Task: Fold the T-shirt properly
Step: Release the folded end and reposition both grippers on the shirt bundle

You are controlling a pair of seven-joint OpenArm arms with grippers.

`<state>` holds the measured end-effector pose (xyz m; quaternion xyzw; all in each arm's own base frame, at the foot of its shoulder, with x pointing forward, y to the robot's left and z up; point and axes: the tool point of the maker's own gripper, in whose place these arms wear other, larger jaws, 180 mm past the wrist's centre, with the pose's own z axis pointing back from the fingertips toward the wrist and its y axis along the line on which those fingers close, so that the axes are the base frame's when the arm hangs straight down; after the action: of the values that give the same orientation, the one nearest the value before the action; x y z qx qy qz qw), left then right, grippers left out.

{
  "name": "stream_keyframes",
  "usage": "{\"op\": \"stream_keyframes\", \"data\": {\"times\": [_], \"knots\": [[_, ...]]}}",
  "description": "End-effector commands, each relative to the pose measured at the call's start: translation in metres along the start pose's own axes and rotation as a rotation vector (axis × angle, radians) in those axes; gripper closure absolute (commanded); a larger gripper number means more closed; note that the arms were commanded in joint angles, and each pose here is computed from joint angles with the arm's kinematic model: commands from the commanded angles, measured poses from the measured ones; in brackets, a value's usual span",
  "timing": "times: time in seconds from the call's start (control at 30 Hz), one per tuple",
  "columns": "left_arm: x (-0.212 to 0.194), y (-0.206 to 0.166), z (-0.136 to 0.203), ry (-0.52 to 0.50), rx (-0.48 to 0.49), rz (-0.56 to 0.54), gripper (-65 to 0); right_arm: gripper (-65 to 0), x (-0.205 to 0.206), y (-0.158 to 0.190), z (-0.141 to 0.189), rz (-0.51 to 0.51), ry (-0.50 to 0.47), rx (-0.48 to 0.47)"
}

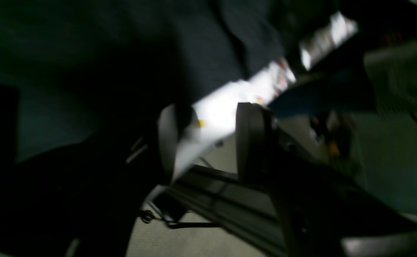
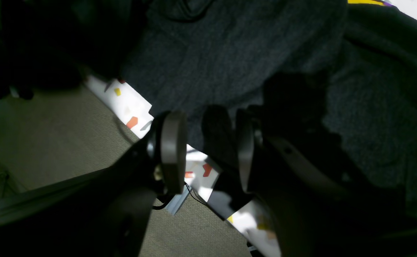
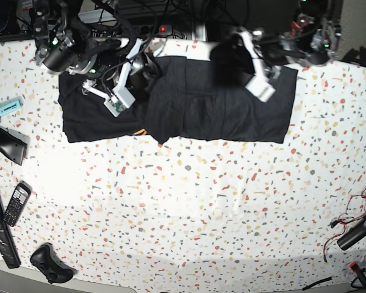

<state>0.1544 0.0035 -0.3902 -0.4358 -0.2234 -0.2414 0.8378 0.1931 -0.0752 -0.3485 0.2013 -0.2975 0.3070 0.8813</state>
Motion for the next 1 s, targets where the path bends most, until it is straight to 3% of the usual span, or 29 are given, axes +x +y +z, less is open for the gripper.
{"op": "stream_keyframes", "data": {"times": [0.0, 0.1, 0.27, 0.4, 0.57, 0.7, 0.97], "knots": [[0.009, -0.011, -0.003, -0.027, -0.04, -0.024, -25.3, -22.7, 0.01, 0.001, 0.004, 0.021, -0.037, 0.005], [0.012, -0.022, -0.011, -0.014, -0.082, -0.053, -25.3, -22.7, 0.01, 0.001, 0.004, 0.021, -0.037, 0.005], [0.046, -0.014, 0.006, -0.126, -0.09, -0.042, -25.3, -22.7, 0.005, -0.007, 0.006, -0.037, -0.01, -0.029], [0.07, 0.017, 0.041, -0.227, 0.031, -0.045, -25.3, -22.7, -0.003, -0.029, 0.022, -0.12, 0.016, -0.075], [0.085, 0.058, 0.093, -0.337, 0.208, -0.019, -25.3, -22.7, 0.003, -0.079, 0.063, -0.23, -0.094, -0.211], [0.084, 0.081, 0.122, -0.369, 0.319, -0.004, -25.3, -22.7, -0.005, -0.119, 0.097, -0.284, -0.128, -0.351], [0.083, 0.089, 0.136, -0.363, 0.36, -0.013, -25.3, -22.7, -0.039, -0.185, 0.119, -0.396, -0.059, -0.423]]}}
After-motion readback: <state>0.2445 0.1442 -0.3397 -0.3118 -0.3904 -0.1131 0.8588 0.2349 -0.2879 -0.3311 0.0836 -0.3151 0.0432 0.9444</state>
